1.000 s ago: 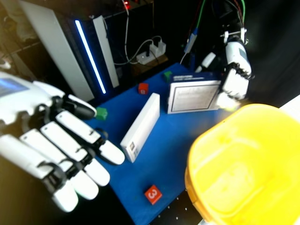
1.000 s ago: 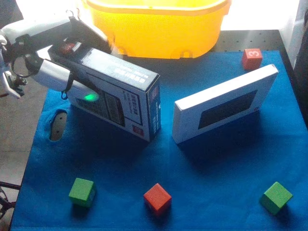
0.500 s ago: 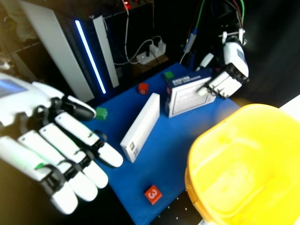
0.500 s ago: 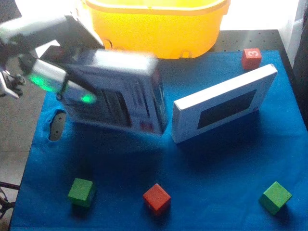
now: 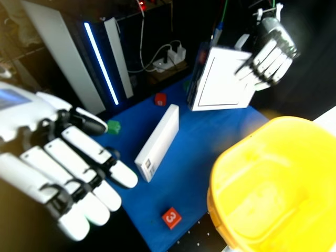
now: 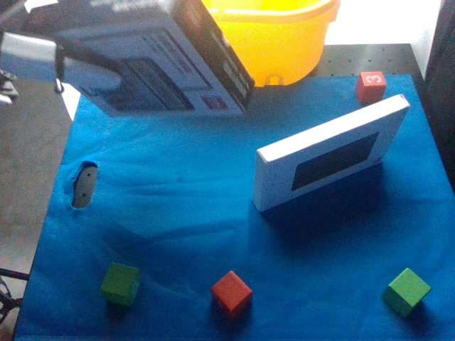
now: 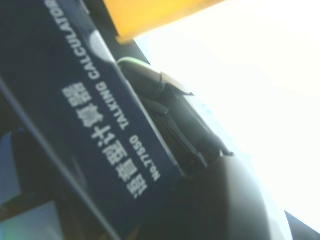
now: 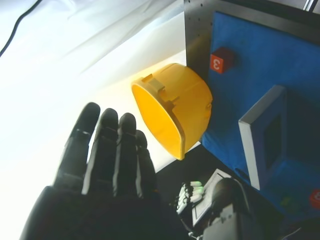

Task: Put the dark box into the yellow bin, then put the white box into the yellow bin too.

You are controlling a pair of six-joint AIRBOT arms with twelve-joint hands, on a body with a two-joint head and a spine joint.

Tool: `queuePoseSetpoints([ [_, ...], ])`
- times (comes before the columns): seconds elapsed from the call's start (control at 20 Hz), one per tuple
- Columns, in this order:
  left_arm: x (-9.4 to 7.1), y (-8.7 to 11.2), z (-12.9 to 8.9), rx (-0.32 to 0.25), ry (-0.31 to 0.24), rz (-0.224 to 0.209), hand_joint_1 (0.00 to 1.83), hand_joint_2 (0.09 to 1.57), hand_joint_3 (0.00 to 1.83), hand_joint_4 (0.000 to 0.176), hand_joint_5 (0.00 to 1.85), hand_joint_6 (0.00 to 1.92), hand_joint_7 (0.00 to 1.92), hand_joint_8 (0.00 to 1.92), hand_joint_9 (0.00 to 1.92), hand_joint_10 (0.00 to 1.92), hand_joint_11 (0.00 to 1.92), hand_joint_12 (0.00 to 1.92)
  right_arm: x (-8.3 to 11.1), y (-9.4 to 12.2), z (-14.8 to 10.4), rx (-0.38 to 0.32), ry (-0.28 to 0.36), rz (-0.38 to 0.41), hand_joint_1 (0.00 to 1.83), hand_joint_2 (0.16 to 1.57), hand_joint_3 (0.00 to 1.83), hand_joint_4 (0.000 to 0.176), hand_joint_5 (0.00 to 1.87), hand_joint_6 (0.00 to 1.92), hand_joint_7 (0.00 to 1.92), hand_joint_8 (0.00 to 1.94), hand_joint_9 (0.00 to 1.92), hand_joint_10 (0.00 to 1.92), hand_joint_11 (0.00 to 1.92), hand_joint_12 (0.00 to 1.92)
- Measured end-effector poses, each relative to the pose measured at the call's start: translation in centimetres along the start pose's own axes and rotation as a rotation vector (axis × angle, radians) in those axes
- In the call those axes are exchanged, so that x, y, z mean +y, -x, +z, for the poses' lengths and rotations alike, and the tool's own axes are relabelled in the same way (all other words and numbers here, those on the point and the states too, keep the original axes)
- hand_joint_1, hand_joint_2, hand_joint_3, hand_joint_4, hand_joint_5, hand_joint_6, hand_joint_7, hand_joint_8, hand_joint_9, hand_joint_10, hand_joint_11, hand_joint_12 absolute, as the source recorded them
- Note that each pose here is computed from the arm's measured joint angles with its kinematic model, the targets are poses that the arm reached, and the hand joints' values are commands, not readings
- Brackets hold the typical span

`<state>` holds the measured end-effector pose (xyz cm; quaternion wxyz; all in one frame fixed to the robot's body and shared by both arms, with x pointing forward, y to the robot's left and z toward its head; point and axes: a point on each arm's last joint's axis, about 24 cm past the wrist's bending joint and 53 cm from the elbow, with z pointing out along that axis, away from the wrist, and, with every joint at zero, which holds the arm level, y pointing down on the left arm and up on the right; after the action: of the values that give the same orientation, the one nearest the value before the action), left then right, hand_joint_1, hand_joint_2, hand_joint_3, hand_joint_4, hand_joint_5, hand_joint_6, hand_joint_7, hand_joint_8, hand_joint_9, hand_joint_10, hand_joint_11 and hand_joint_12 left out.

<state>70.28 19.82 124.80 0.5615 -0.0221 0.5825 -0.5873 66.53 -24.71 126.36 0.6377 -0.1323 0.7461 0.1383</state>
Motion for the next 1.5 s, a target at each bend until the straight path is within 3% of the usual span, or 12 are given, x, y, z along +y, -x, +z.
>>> queuePoseSetpoints([
  [0.3,-1.1,6.3,1.0,-0.174,-0.030,0.033,1.40,1.02,0.00,0.000,1.08,0.76,1.22,0.58,1.15,0.78,0.93,0.99,1.1,0.0,0.7,-0.001,0.024,-0.001,0.00,0.96,0.00,0.000,0.14,0.00,0.29,0.00,0.23,0.00,0.00,0.48],
  [0.5,-1.7,7.6,3.7,-0.223,-0.053,0.027,1.30,1.02,0.00,0.000,1.27,0.26,1.16,0.93,1.02,0.83,0.74,1.21,1.7,0.3,1.3,-0.011,0.040,-0.002,0.00,0.96,0.00,0.000,0.17,0.00,0.36,0.00,0.34,0.01,0.00,0.88],
  [0.55,-1.7,7.6,4.3,-0.221,-0.052,0.032,1.30,1.03,0.00,0.000,1.23,0.32,1.18,0.91,1.02,0.96,0.71,1.39,1.9,0.2,1.5,-0.010,0.046,-0.002,0.00,0.97,0.00,0.000,0.18,0.00,0.36,0.00,0.30,0.01,0.00,0.81],
  [0.6,-1.8,7.8,4.9,-0.226,-0.055,0.034,1.23,0.99,0.00,0.000,1.30,0.36,1.08,1.53,1.03,1.72,0.98,1.82,2.0,0.2,1.7,-0.010,0.049,-0.005,0.00,0.99,0.01,0.000,0.18,0.00,0.35,0.00,0.30,0.01,0.00,0.80],
  [0.75,-1.9,9.7,6.7,-0.258,-0.039,0.059,1.21,0.99,0.00,0.000,1.28,0.46,1.13,1.92,1.27,1.92,1.34,1.92,3.1,-2.9,3.1,0.022,0.101,0.053,0.00,1.02,0.01,0.000,0.17,0.00,0.32,0.00,0.27,0.00,0.00,0.69],
  [0.85,-1.1,10.4,7.0,-0.261,0.010,0.103,1.27,1.04,0.00,0.000,1.24,0.38,1.03,1.20,0.77,1.52,0.54,1.92,3.9,-6.6,4.9,0.094,0.118,0.090,0.00,0.98,0.00,0.000,0.18,0.00,0.33,0.00,0.29,0.01,0.00,0.79],
  [0.95,-0.2,10.3,7.6,-0.241,0.060,0.139,1.27,1.05,0.00,0.000,1.16,0.53,1.10,0.96,0.86,1.17,0.55,1.71,4.9,-6.5,5.8,0.079,0.142,0.102,0.00,1.00,0.01,0.000,0.20,0.00,0.34,0.00,0.30,0.01,0.00,0.84],
  [1.1,0.7,11.3,9.0,-0.275,0.081,0.134,1.30,1.03,0.00,0.000,1.28,0.17,1.15,0.99,1.28,1.51,1.21,1.84,6.6,-4.4,6.1,-0.005,0.194,0.118,0.00,0.99,0.00,0.000,0.22,0.01,0.38,0.01,0.33,0.01,0.00,0.81],
  [1.2,1.7,10.0,10.6,-0.244,0.092,0.112,1.28,1.04,0.00,0.000,1.36,0.13,1.05,1.05,1.01,1.19,0.88,1.57,7.4,-5.2,6.6,0.017,0.203,0.119,0.00,0.96,0.00,0.000,0.22,0.00,0.38,0.01,0.37,0.02,0.05,0.83],
  [1.3,1.9,8.6,11.8,-0.228,0.086,0.093,1.38,1.06,0.00,0.000,1.10,0.80,0.99,0.85,1.06,0.94,0.77,1.16,7.5,-5.1,6.6,0.015,0.207,0.120,0.00,0.98,0.00,0.000,0.21,0.00,0.37,0.00,0.35,0.01,0.08,0.84],
  [1.4,1.5,7.8,12.5,-0.219,0.067,0.086,1.25,1.07,0.01,0.016,1.10,0.73,1.04,0.93,0.95,0.64,0.66,1.18,7.8,-4.3,6.8,-0.022,0.222,0.124,0.00,1.01,0.01,0.000,0.22,0.00,0.38,0.00,0.33,0.00,0.03,0.82],
  [1.5,1.3,7.4,12.8,-0.207,0.060,0.090,1.19,0.86,0.00,0.000,0.62,0.07,0.49,0.07,0.43,0.05,0.24,0.46,8.1,-3.9,6.8,-0.040,0.231,0.126,0.00,1.00,0.00,0.000,0.22,0.00,0.36,0.00,0.29,0.00,0.00,0.77],
])
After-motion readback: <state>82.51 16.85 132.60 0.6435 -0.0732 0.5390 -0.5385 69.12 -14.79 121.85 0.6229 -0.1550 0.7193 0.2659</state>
